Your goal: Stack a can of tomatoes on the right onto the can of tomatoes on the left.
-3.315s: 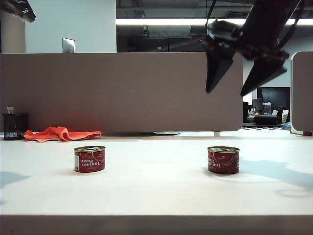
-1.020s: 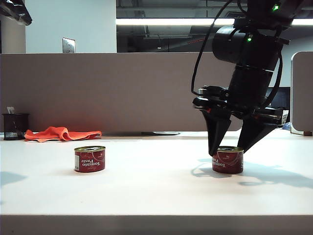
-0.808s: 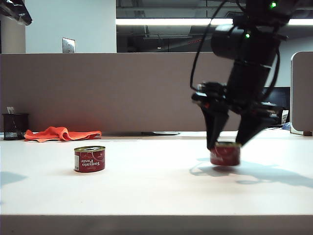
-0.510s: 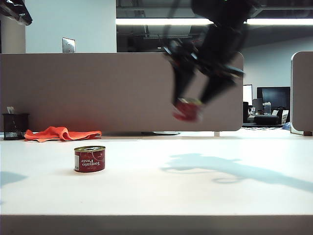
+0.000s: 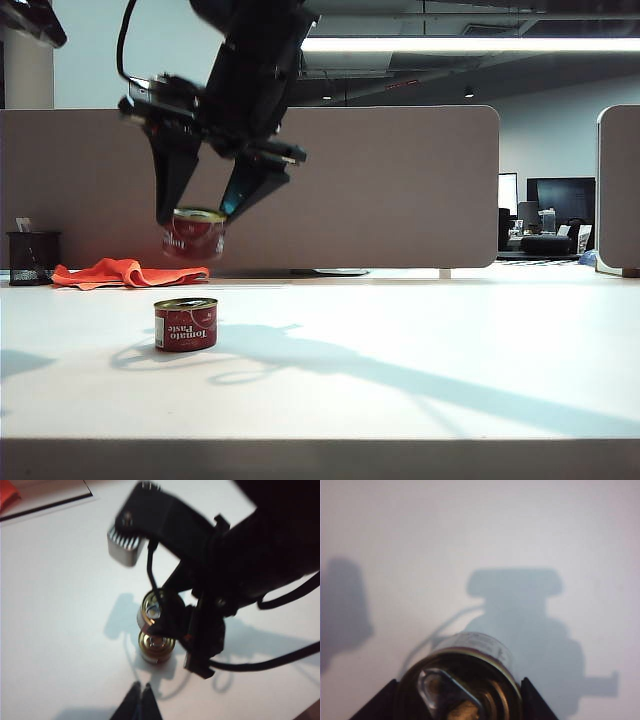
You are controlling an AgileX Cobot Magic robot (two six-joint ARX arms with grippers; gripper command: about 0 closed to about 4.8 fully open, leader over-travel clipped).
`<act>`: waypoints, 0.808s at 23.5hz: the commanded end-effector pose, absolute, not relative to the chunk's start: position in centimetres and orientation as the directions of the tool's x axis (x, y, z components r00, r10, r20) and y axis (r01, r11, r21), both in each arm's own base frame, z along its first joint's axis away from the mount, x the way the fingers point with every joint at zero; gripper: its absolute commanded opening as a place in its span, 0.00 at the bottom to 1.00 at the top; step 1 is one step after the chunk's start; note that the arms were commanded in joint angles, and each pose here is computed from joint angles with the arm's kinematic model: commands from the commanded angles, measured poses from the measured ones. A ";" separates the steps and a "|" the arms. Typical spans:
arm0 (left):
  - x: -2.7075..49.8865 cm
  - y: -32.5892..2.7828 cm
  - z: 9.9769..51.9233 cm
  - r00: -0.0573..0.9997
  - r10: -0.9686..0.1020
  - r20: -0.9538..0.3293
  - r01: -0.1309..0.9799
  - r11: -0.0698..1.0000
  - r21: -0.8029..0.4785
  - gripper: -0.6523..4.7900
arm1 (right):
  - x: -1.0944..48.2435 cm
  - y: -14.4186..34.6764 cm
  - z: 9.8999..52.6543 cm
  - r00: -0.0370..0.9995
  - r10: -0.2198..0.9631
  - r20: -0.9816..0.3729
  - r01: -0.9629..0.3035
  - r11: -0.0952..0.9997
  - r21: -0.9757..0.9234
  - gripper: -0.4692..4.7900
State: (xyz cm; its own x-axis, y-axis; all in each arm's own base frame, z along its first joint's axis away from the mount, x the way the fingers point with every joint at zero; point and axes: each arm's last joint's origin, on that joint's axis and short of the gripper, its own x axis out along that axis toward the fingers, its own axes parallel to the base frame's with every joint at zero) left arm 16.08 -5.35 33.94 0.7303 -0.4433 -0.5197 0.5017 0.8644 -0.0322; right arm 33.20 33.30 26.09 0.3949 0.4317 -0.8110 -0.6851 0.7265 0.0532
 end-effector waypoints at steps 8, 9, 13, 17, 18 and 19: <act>15.5 -5.2 37.8 0.800 -0.461 -0.385 0.503 0.864 0.010 0.11 | 33.4 33.9 25.0 0.372 0.440 -0.818 -0.698 0.713 0.066 0.58; 15.5 -5.2 37.8 0.800 -0.460 -0.384 0.502 0.865 0.011 0.11 | 33.4 33.9 25.0 0.373 0.440 -0.817 -0.698 0.713 0.066 0.58; 15.6 -5.2 37.8 0.800 -0.460 -0.385 0.502 0.865 0.010 0.11 | 33.3 34.2 24.8 0.367 0.444 -0.818 -0.702 0.709 0.069 0.58; 15.5 -5.2 37.8 0.799 -0.460 -0.387 0.503 0.864 0.010 0.11 | 33.4 34.4 24.3 0.349 0.453 -0.820 -0.709 0.700 0.085 0.58; 15.5 -5.2 37.7 0.798 -0.460 -0.389 0.503 0.864 0.009 0.11 | 33.4 34.4 24.3 0.347 0.452 -0.822 -0.709 0.700 0.086 0.58; 15.5 -5.2 37.7 0.797 -0.459 -0.393 0.502 0.865 0.008 0.11 | 33.4 34.4 24.0 0.342 0.449 -0.825 -0.709 0.700 0.087 0.59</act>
